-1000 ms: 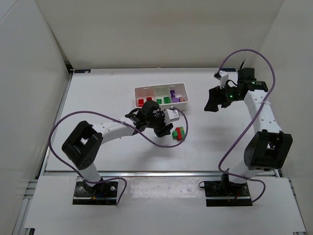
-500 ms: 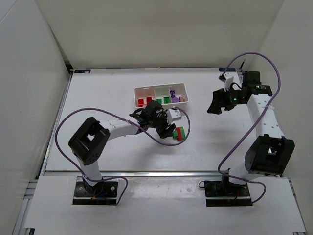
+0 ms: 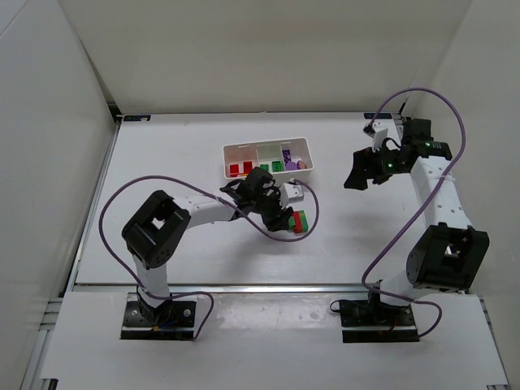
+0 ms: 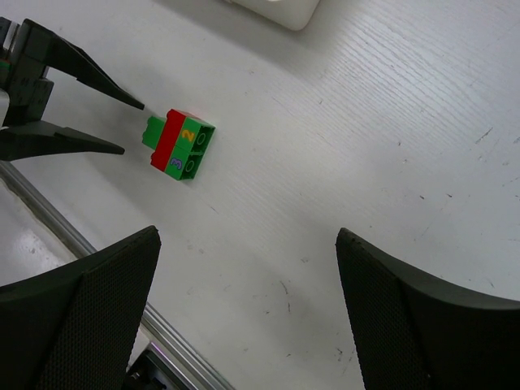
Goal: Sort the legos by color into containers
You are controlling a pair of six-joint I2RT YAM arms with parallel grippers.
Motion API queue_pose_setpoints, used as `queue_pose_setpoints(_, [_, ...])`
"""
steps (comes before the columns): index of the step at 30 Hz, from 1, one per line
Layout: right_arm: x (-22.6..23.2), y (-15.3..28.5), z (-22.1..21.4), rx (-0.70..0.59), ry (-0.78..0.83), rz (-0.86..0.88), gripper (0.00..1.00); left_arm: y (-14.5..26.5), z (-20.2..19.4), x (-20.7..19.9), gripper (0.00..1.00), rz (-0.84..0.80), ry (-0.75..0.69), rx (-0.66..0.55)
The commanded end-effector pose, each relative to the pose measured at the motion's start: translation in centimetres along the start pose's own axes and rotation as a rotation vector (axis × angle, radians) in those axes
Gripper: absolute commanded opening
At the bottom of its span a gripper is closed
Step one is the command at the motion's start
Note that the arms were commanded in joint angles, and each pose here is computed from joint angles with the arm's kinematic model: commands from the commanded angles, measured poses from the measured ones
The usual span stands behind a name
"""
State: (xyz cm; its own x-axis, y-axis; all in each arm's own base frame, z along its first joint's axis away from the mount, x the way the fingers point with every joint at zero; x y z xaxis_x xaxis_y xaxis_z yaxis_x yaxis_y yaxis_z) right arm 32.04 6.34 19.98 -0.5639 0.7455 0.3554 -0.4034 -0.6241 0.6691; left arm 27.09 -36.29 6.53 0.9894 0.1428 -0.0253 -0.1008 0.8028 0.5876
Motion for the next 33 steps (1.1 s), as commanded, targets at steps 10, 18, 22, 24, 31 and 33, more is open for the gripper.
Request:
queue_pose_setpoints(10, [-0.3, 0.6, 0.2, -0.031, -0.001, -0.006, 0.92, -1.2, 1.8, -0.5, 0.66, -0.072, -0.046, -0.023])
queue_pose_setpoints(18, [-0.7, 0.9, 0.1, -0.04, -0.022, -0.008, 0.91, -2.0, 1.6, -0.1, 0.65, -0.079, -0.044, -0.012])
queue_pose_setpoints(22, [-0.7, 1.0, -0.3, -0.04, -0.034, -0.008, 0.91, -2.4, 1.4, 0.0, 0.64, -0.084, -0.043, -0.007])
queue_pose_setpoints(24, [-0.7, 1.0, -0.4, -0.039, -0.037, -0.007, 0.91, -2.5, 1.5, 0.0, 0.63, -0.089, -0.044, -0.007])
queue_pose_setpoints(31, [-0.8, 1.0, -0.7, -0.04, -0.045, -0.007, 0.91, -3.0, 1.2, 0.2, 0.49, -0.091, -0.029, 0.006])
queue_pose_setpoints(33, [-0.7, 0.9, -0.7, -0.041, -0.054, -0.001, 0.9, -3.1, 1.0, 0.3, 0.45, -0.09, -0.022, 0.011])
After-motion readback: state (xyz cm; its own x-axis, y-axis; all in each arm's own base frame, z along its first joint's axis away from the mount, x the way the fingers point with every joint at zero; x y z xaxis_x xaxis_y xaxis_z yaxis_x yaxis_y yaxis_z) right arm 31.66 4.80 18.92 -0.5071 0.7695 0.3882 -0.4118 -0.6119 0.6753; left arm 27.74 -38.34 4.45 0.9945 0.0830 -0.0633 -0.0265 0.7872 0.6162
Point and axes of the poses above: each gripper's point midway between its finger pads, its own y axis back along the fingers, its own x axis along the line the jaws close on, z = x × y, the point moved 1 cm from there along y, back along the fingers, and after that the axes turned 4 degrees about -y, right-handed, at the moved point
